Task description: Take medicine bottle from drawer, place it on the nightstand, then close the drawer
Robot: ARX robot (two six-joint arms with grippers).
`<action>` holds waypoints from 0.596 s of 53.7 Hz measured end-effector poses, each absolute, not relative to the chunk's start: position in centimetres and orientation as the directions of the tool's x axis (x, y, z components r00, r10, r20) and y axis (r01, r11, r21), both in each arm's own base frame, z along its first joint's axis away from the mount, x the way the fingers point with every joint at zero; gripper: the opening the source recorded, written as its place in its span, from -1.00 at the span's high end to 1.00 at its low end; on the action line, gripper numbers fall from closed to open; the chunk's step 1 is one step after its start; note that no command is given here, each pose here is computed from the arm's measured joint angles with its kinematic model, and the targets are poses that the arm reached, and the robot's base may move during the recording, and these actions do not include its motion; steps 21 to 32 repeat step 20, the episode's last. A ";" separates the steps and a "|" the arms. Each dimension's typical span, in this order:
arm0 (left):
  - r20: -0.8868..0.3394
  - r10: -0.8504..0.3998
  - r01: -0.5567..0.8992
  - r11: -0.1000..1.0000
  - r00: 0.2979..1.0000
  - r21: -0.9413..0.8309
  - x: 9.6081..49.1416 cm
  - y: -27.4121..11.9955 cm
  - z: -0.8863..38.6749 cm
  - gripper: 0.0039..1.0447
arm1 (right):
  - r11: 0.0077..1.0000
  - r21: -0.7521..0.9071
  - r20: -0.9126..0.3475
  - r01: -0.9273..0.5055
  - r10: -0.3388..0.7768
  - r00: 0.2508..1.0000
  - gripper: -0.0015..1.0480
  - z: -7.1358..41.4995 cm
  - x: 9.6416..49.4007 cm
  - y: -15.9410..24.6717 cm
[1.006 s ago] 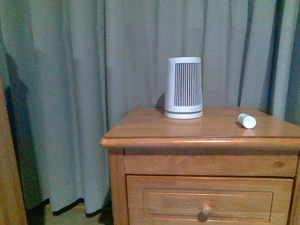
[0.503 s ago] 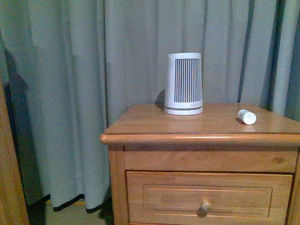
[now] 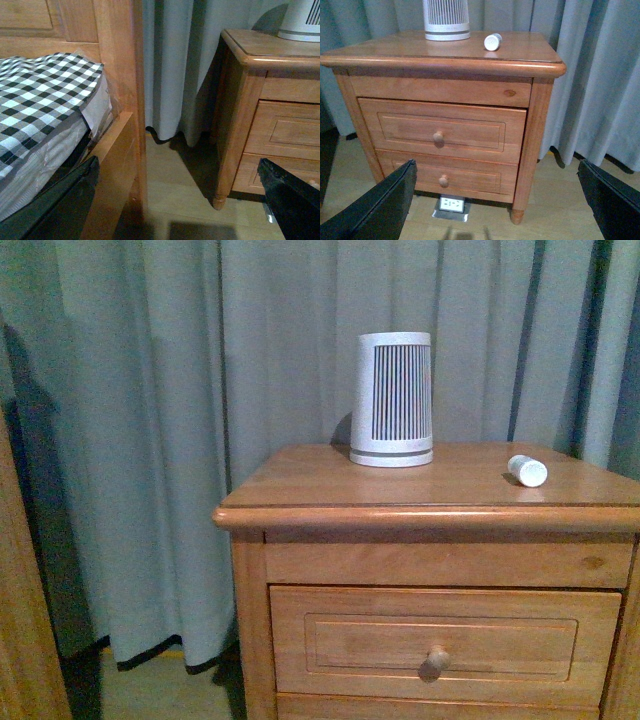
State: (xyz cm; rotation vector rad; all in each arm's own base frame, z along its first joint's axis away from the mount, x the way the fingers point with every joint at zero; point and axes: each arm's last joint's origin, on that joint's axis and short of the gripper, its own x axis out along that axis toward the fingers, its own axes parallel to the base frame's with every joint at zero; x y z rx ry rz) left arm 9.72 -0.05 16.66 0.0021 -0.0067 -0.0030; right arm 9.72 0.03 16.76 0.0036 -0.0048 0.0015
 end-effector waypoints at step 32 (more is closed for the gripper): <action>0.007 -0.003 0.003 1.000 1.000 0.002 9.7 0.0 16.7 -0.87 | 1.000 0.003 0.005 -0.002 0.002 1.000 -0.87 16.8 9.7 0.0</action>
